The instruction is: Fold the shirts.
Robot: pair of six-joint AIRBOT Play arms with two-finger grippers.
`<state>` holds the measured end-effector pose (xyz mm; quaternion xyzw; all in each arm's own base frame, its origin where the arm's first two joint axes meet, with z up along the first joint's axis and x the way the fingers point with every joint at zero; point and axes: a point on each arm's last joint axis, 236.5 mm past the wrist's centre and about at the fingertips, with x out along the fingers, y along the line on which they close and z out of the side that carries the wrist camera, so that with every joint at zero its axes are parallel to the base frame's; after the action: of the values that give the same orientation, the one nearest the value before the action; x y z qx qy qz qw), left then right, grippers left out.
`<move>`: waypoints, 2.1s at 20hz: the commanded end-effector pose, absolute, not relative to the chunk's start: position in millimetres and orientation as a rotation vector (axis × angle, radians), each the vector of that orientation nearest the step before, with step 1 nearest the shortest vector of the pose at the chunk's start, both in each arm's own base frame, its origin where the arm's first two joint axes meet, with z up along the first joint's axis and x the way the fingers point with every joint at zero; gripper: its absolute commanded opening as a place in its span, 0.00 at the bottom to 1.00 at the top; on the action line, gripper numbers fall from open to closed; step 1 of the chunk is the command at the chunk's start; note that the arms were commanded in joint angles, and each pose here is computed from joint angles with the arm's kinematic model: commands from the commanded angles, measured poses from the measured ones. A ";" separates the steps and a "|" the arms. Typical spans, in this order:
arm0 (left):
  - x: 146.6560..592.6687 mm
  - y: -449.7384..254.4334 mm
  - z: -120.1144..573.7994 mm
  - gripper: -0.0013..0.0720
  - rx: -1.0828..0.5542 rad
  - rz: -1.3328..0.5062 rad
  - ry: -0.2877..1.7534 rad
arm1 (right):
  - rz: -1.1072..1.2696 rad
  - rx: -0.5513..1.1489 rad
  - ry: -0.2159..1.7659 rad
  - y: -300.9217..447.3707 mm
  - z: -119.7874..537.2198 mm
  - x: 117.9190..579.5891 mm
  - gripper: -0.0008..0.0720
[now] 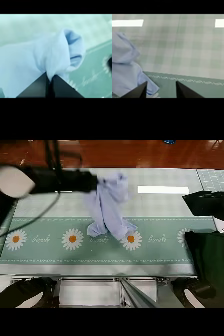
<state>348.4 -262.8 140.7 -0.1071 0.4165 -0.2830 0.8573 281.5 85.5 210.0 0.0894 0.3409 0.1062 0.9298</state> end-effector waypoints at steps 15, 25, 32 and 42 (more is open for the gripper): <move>332.9 -49.3 27.3 0.71 -0.467 -0.064 1.120 | -0.349 0.404 0.858 -101.6 104.6 312.1 0.57; 323.2 -127.1 -83.2 0.71 -1.088 -0.280 1.338 | 0.089 0.617 1.106 40.6 -13.5 280.2 0.57; 360.6 -148.1 -81.4 0.21 -1.047 -0.355 1.299 | 0.157 0.528 1.250 86.4 -37.1 263.3 0.57; 375.8 -157.3 -51.5 0.04 -0.948 -0.499 1.248 | 0.276 0.744 1.414 176.5 -90.0 270.2 0.57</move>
<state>375.4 -156.4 -54.8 -0.4289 0.5568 -0.2125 0.6788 259.7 153.7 -81.3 0.2883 0.6362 0.1144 0.7064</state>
